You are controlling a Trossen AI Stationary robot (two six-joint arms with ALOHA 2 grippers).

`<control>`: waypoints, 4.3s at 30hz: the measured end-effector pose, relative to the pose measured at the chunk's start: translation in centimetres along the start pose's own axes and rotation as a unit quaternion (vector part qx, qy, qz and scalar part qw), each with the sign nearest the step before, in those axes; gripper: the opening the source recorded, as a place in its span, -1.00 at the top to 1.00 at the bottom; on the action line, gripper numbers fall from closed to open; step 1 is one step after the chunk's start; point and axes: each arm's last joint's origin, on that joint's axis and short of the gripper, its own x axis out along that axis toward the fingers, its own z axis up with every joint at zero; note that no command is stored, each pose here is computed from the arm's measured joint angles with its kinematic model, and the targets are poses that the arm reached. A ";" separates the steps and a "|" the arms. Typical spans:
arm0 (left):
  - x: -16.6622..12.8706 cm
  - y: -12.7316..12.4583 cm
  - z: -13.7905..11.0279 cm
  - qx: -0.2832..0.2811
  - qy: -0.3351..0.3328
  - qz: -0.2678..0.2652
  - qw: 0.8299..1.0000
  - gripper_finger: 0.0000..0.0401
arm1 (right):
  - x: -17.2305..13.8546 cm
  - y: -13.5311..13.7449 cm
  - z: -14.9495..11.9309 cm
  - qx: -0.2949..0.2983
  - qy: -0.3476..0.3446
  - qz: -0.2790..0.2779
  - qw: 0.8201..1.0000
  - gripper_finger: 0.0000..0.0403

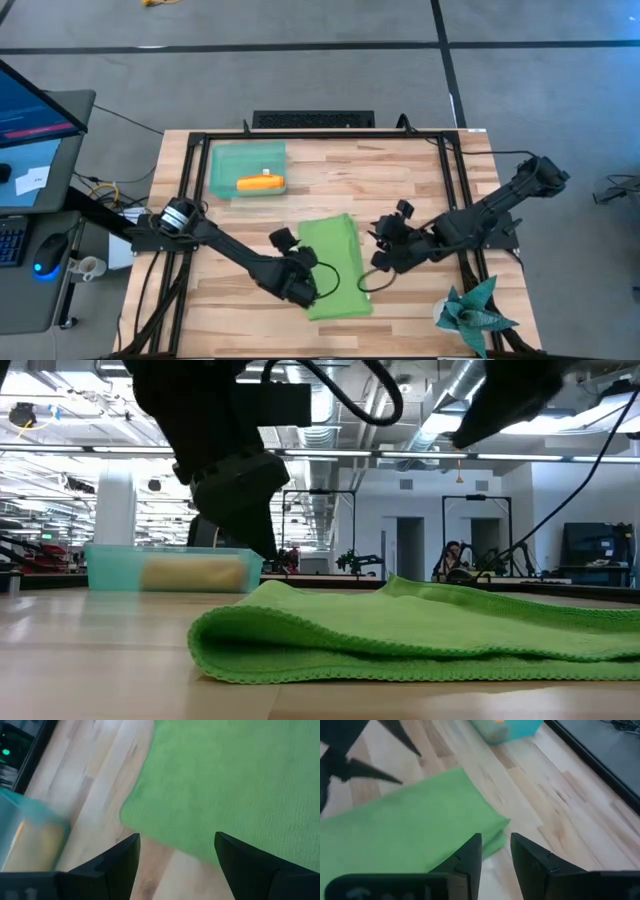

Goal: Roll microfiber towels into tight, uniform cylinder then place into a basket
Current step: Roll the green microfiber cloth

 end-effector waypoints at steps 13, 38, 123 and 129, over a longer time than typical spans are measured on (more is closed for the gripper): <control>1.5 -1.5 1.2 0.056 0.012 -0.133 0.990 -0.24 | 7.1 -1.3 1.5 -0.034 0.067 0.011 0.997 0.42; 1.6 -2.2 0.9 0.088 0.036 -0.184 0.978 -0.24 | 16.6 -2.5 -0.3 -0.026 0.170 0.096 0.980 0.94; -2.4 -7.5 -3.4 0.204 -0.043 -0.362 0.909 -0.24 | 1.5 14.0 -7.7 -0.212 0.006 0.292 0.933 0.11; -2.0 -7.2 -3.3 0.192 -0.038 -0.362 0.911 -0.24 | 3.3 14.5 -9.2 -0.227 0.042 0.281 0.932 0.07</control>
